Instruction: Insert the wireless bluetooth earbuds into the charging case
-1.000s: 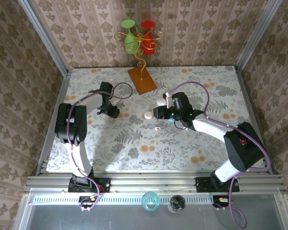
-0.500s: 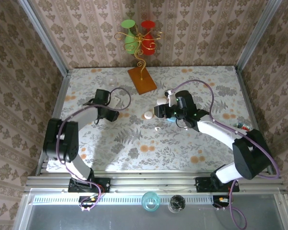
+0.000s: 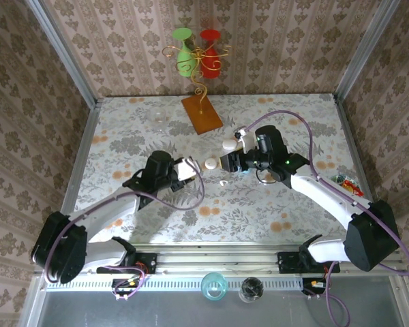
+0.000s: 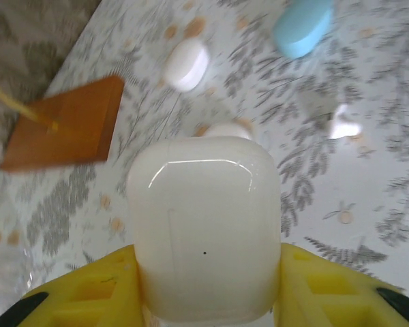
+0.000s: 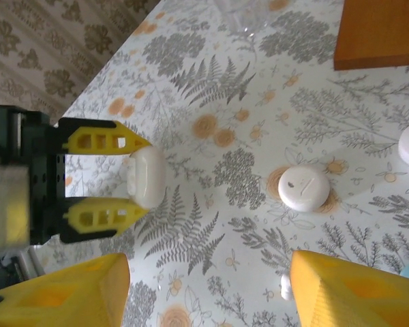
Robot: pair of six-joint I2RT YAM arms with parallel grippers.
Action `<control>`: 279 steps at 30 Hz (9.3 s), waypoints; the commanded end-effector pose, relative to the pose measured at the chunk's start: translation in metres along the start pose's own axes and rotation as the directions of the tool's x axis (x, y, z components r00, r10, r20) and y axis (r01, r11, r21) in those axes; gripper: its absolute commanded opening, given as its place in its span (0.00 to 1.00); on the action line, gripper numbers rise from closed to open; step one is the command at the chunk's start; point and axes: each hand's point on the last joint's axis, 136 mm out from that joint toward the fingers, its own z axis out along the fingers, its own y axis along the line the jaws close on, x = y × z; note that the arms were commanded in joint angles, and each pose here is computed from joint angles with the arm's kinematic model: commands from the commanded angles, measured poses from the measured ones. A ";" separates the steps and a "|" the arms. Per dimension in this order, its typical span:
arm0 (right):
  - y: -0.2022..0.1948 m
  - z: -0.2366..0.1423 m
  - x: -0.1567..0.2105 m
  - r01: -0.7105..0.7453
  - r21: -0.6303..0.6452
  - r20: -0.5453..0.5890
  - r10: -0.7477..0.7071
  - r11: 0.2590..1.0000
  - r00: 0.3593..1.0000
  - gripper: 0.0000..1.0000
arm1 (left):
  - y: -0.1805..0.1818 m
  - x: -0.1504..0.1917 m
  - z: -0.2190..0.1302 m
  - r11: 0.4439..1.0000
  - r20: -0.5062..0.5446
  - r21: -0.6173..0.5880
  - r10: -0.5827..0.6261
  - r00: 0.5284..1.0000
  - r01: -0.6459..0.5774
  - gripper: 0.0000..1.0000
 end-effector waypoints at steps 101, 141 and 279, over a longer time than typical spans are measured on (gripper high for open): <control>0.096 -0.052 -0.038 0.429 -0.292 0.335 -0.329 0.855 0.883 0.53 | -0.041 -0.153 -0.107 0.785 0.600 0.601 -0.568 0.564 0.151 0.02; -0.113 -0.028 0.019 -0.288 0.414 0.052 0.294 0.864 0.954 0.70 | -0.026 -0.108 -0.091 0.870 0.612 0.442 -0.472 0.635 0.221 0.01; -0.114 0.044 0.155 0.266 0.699 -0.564 0.282 0.664 0.776 0.28 | -0.021 -0.081 -0.089 0.917 0.635 0.296 -0.397 0.663 0.265 0.04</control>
